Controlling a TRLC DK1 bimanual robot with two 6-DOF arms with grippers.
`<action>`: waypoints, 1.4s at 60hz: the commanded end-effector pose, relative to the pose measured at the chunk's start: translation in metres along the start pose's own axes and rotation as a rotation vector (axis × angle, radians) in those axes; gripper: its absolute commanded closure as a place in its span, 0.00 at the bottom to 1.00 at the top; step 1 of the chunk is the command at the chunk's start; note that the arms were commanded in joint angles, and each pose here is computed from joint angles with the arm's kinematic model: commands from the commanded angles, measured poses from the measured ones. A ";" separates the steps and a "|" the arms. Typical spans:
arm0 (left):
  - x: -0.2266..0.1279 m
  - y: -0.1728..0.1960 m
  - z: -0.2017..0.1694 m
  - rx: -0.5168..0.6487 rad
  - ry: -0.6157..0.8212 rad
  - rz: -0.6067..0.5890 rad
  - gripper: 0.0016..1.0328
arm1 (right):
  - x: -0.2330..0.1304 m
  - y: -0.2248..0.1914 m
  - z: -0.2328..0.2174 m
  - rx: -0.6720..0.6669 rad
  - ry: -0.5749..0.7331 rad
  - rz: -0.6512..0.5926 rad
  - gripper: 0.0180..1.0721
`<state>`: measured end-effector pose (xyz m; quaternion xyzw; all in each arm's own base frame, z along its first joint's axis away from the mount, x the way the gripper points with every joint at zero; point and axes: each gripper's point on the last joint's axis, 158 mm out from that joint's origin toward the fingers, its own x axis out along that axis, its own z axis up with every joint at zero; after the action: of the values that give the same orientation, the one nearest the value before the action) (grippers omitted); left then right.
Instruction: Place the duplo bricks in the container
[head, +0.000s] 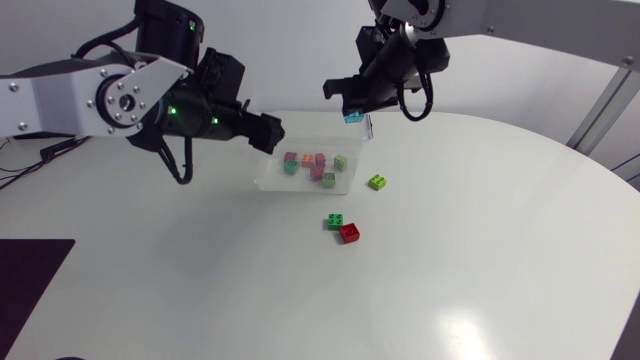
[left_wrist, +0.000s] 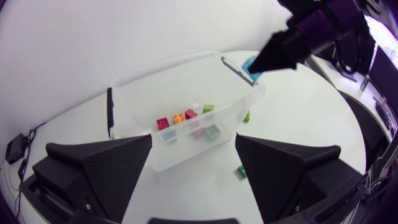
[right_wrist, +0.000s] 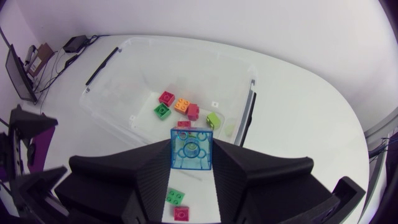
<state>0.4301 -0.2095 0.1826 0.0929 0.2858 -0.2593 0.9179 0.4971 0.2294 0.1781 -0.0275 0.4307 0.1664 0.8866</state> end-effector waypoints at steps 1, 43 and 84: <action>-0.004 -0.019 -0.017 0.050 0.019 -0.047 0.10 | 0.017 -0.001 0.003 0.038 0.021 -0.008 0.78; 0.031 -0.106 -0.079 0.284 0.099 -0.234 0.10 | -0.011 -0.039 0.025 0.036 0.000 -0.027 0.05; 0.090 -0.131 -0.130 0.523 0.317 -0.412 0.14 | -0.029 -0.124 -0.100 0.009 0.070 0.018 0.05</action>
<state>0.3550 -0.3102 0.0244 0.2865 0.3661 -0.4713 0.7495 0.4527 0.0902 0.1289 -0.0191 0.4674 0.1633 0.8687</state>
